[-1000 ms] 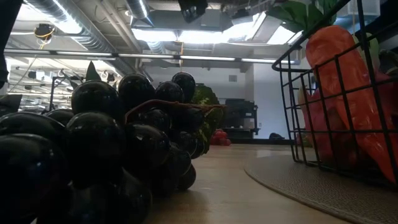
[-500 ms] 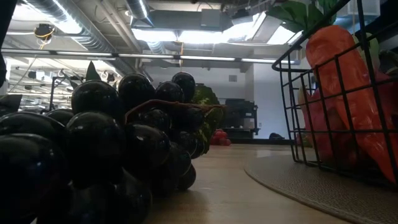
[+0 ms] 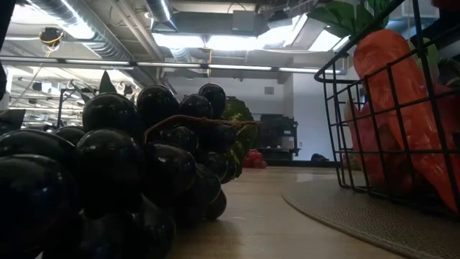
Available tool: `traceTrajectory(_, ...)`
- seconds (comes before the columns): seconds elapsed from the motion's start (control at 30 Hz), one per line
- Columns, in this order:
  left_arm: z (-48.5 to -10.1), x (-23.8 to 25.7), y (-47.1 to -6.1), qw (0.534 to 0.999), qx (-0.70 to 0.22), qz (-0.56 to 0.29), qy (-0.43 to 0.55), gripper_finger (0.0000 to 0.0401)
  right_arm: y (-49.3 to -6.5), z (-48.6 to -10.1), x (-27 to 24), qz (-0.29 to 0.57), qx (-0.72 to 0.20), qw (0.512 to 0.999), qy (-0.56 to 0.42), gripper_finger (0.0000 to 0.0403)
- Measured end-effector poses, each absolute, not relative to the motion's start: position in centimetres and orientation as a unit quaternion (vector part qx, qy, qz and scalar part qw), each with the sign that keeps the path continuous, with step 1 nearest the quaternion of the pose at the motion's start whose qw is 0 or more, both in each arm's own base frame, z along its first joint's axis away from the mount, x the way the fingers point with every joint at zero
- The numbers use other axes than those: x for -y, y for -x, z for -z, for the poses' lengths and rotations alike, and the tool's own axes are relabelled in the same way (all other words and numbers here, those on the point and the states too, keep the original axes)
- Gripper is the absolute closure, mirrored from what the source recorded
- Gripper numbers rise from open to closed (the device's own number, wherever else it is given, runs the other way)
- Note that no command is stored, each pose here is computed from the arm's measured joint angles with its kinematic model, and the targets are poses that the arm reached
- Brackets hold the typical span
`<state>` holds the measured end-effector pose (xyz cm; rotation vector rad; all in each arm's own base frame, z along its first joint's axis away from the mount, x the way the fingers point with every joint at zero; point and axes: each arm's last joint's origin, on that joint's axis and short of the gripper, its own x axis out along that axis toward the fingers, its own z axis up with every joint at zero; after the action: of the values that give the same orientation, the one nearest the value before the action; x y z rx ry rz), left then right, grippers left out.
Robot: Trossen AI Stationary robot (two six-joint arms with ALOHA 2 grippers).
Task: Build produce basket
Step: Put the red chili pepper into the black wire basket
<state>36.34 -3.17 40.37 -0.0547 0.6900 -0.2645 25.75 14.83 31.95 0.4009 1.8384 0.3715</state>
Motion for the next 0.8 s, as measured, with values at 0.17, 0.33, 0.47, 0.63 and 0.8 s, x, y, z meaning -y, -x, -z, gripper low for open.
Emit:
traceTrajectory(0.17, -40.9, 3.6, -35.3, 0.929, -0.343, 0.142, 0.004, 0.0308, -26.7, -29.9, -16.2, -0.163, -0.807, 0.542, -0.168, 0.0403)
traceTrajectory(0.33, -41.6, 3.7, -34.5, 0.931, -0.337, 0.142, 0.002, 0.0308, -28.1, -28.2, -17.0, -0.190, -0.799, 0.550, -0.153, 0.0403)
traceTrajectory(0.47, -41.7, 3.6, -34.3, 0.931, -0.337, 0.142, 0.001, 0.0308, -29.1, -27.0, -17.4, -0.205, -0.795, 0.553, -0.142, 0.0403)
traceTrajectory(0.63, -41.5, 3.6, -34.2, 0.927, -0.349, 0.141, 0.002, 0.0308, -29.7, -25.7, -17.6, -0.210, -0.801, 0.544, -0.133, 0.0403)
traceTrajectory(0.8, -41.4, 3.6, -34.1, 0.924, -0.355, 0.141, 0.003, 0.0308, -30.0, -25.2, -17.7, -0.208, -0.801, 0.548, -0.125, 0.0396)
